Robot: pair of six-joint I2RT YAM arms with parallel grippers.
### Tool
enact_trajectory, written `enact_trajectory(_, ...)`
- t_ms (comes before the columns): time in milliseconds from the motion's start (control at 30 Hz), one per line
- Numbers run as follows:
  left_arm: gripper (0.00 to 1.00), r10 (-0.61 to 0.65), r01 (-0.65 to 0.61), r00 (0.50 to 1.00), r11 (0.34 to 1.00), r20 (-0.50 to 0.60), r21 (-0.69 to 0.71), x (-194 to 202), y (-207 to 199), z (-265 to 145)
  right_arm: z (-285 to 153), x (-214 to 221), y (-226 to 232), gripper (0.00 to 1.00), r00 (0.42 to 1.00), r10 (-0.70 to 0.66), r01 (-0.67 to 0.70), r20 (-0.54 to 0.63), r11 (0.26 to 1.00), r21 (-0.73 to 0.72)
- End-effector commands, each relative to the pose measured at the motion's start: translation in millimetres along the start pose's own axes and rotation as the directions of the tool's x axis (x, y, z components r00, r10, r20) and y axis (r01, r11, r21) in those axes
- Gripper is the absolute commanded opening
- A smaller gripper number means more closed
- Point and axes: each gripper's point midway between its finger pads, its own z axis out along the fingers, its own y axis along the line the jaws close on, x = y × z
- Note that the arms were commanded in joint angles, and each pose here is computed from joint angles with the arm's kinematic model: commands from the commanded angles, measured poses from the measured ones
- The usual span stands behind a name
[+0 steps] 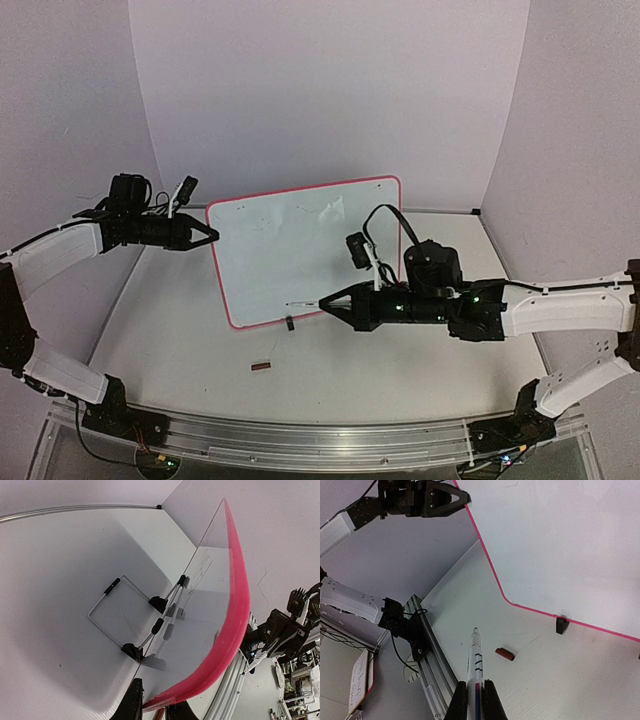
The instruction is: Write a sentence on the whiteboard
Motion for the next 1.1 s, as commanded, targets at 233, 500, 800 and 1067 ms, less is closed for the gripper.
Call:
enact_trajectory(233, 0.09, 0.066, -0.065, 0.997, 0.998, -0.035, 0.009, 8.1, -4.9, 0.6, 50.1, -86.1, 27.8, 0.00, 0.969, -0.086, 0.087, 0.231, 0.996, 0.004)
enact_trajectory(500, 0.00, 0.136, -0.136, 0.990, 0.991, -0.040, 0.000, 12.1, -5.8, -0.7, 79.4, -108.1, 42.2, 0.00, 0.964, -0.113, 0.124, 0.239, 0.992, -0.030)
enact_trajectory(800, 0.00, 0.250, -0.250, 0.967, 0.968, -0.046, -0.011, 20.5, -15.7, -4.2, 99.0, -127.6, 44.8, 0.00, 0.962, -0.103, 0.122, 0.253, 0.991, -0.061)
enact_trajectory(1067, 0.00, 0.298, -0.301, 0.951, 0.953, -0.077, -0.036, 28.4, -15.9, -1.7, 103.0, -139.5, 47.5, 0.00, 0.956, -0.106, 0.133, 0.273, 0.988, -0.081)
